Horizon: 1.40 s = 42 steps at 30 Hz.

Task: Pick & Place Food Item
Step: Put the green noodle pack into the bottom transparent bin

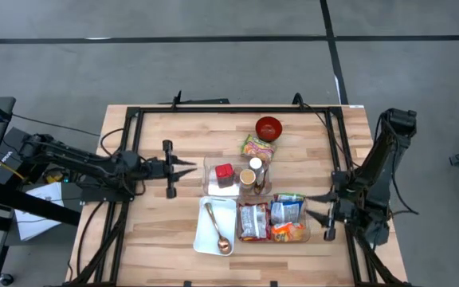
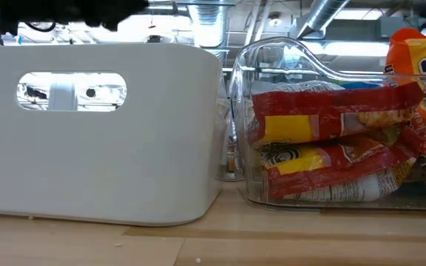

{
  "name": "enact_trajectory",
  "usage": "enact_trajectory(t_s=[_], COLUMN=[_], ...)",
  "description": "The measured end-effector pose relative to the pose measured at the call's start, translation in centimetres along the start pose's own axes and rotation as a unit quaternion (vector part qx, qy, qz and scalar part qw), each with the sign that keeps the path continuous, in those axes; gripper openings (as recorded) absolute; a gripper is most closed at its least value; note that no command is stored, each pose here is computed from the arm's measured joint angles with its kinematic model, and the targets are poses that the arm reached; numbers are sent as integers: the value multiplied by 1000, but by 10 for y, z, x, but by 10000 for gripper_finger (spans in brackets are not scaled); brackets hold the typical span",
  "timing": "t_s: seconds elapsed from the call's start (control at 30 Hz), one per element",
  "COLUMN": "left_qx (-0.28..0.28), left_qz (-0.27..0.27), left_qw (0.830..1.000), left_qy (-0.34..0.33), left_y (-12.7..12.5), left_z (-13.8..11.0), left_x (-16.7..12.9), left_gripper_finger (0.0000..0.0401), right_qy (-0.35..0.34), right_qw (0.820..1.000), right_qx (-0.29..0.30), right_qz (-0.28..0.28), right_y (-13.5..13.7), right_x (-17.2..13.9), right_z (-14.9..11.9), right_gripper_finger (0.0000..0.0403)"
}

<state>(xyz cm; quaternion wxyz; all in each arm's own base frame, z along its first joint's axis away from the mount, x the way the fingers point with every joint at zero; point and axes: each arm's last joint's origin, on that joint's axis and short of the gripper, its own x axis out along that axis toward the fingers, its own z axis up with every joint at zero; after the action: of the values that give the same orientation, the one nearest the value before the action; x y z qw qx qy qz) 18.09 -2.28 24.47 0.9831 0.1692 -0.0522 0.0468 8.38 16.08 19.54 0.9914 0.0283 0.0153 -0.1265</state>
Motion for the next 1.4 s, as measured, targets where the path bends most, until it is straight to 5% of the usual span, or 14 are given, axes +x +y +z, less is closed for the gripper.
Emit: enact_trajectory(t_s=[0.23, 0.57, 0.77, 1.0, 1.4], left_qx=[41, 74, 90, 82, 77], left_qz=[40, 160, 184, 191, 213], left_qw=[996, 972, 958, 958, 952], left_qy=[63, 156, 198, 197, 204], left_y=[0, 7, 7, 7, 15], left_z=[-9, -20, -26, -26, -29], left_x=[0, -4, -6, -6, -5], left_gripper_finger=[53, 53, 53, 53, 53], right_qy=[-22, -30, -27, 93, 241], right_qw=[997, 982, 960, 927, 878], right_qx=[-10, 120, 211, 290, 247], right_qz=[-77, -141, -181, -220, -332], right_y=[-22, -80, -116, -142, -165], right_x=[12, 37, 41, 47, 75], right_z=[27, 60, 57, 30, 4], right_gripper_finger=[193, 191, 182, 181, 179])
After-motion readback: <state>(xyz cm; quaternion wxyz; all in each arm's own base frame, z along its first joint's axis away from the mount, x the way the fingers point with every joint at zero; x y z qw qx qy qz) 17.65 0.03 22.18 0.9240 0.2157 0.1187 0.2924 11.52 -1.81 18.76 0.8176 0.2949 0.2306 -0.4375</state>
